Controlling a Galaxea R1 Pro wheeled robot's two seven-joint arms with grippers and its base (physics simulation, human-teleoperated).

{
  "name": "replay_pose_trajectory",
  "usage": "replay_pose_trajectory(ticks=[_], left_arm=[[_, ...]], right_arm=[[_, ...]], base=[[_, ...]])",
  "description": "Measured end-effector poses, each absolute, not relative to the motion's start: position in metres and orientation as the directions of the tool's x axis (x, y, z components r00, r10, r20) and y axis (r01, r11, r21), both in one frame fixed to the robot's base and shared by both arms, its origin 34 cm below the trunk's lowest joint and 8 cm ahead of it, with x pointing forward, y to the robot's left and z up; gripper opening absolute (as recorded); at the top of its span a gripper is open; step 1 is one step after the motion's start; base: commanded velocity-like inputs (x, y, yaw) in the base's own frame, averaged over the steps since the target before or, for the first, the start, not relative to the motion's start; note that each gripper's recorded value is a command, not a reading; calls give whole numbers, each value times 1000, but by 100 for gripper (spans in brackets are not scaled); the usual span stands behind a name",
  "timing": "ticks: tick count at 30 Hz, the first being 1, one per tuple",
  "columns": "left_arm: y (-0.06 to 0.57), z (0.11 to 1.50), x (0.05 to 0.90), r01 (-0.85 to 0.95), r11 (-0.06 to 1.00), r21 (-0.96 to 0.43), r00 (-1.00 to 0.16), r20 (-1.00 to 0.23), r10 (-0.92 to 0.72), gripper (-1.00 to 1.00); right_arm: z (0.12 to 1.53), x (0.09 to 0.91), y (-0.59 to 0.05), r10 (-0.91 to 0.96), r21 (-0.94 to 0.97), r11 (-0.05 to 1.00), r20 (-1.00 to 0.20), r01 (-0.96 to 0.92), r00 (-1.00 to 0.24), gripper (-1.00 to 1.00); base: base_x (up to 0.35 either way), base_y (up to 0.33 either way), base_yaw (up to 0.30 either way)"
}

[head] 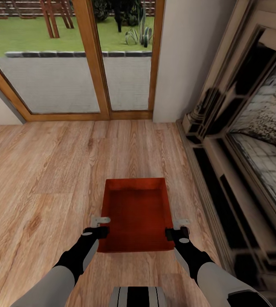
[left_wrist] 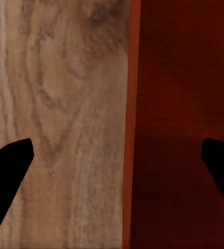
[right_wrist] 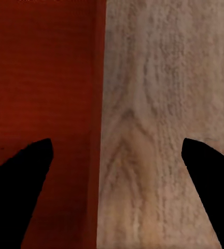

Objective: Move the two storage containers from the living room to the garage. In the garage, place one container on the floor and stack the other container on top of it (either order is fine).

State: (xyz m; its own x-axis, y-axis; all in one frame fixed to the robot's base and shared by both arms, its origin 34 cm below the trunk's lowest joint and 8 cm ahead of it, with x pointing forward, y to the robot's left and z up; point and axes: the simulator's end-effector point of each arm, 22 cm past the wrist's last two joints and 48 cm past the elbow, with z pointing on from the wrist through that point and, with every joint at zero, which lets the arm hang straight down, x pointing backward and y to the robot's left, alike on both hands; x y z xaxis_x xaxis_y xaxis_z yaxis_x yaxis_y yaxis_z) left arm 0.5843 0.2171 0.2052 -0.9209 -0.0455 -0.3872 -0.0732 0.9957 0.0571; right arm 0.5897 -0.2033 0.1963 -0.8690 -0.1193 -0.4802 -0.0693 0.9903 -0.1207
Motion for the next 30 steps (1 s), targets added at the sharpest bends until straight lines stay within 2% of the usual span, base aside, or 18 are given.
replay_pose_trajectory(ticks=[30], left_arm=[[212, 225, 593, -88, 995, 35, -914, -400, -67, -100]], right_arm=[[214, 594, -195, -131, -113, 990, -480, -87, -868, -100]], base=[[0, 0, 0]])
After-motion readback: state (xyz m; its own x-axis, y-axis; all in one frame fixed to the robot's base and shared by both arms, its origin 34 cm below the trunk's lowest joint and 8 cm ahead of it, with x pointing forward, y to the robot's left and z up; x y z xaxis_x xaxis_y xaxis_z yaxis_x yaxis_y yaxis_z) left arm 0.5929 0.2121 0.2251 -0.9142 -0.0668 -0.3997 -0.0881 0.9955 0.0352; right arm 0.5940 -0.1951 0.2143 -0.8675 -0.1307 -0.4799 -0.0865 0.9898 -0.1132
